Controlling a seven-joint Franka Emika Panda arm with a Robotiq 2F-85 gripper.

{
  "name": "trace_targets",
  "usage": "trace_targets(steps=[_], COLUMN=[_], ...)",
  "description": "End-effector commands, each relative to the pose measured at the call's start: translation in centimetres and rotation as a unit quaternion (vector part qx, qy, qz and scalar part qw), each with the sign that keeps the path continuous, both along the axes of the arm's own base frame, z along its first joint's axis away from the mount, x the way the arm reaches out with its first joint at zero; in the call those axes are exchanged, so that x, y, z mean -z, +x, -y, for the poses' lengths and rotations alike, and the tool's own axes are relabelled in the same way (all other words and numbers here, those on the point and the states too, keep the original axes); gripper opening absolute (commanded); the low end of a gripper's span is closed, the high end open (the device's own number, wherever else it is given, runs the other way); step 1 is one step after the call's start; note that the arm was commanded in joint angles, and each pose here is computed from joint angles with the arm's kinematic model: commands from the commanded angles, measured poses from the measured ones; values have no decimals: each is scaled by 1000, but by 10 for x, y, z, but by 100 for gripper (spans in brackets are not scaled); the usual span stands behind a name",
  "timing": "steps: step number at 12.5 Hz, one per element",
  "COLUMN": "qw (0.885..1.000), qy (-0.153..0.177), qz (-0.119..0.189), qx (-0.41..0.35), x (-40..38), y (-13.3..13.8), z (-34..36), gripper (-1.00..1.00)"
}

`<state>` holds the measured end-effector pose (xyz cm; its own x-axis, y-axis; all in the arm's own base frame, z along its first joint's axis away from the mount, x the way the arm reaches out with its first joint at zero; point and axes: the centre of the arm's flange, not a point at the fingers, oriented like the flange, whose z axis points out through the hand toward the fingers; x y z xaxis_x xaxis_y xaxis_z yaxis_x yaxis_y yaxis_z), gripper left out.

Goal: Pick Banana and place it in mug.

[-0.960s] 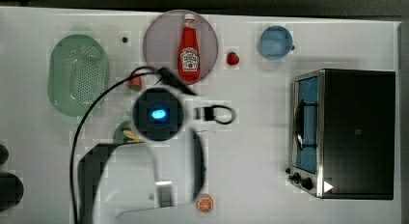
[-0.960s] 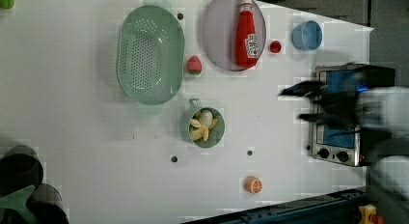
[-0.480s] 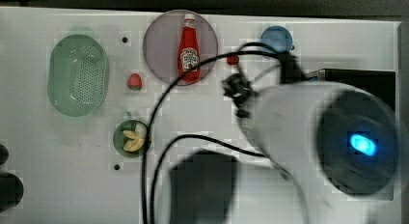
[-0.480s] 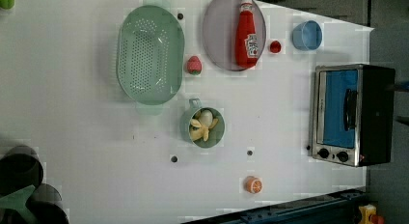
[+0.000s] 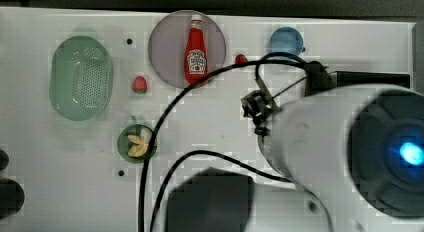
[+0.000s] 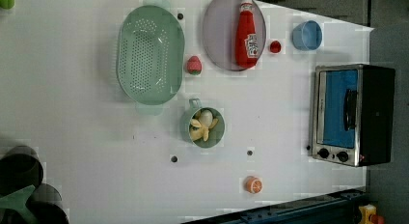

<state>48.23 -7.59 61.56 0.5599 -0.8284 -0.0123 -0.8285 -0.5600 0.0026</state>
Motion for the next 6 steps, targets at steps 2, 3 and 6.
trace_targets(steps=[2, 3, 6], qw=[999, 999, 999], qy=[1, 1, 1], qz=[-20, -21, -23], qx=[-35, -35, -35], x=[15, 17, 18], y=[7, 7, 8], z=[-24, -24, -24], gripper=[100, 100, 100])
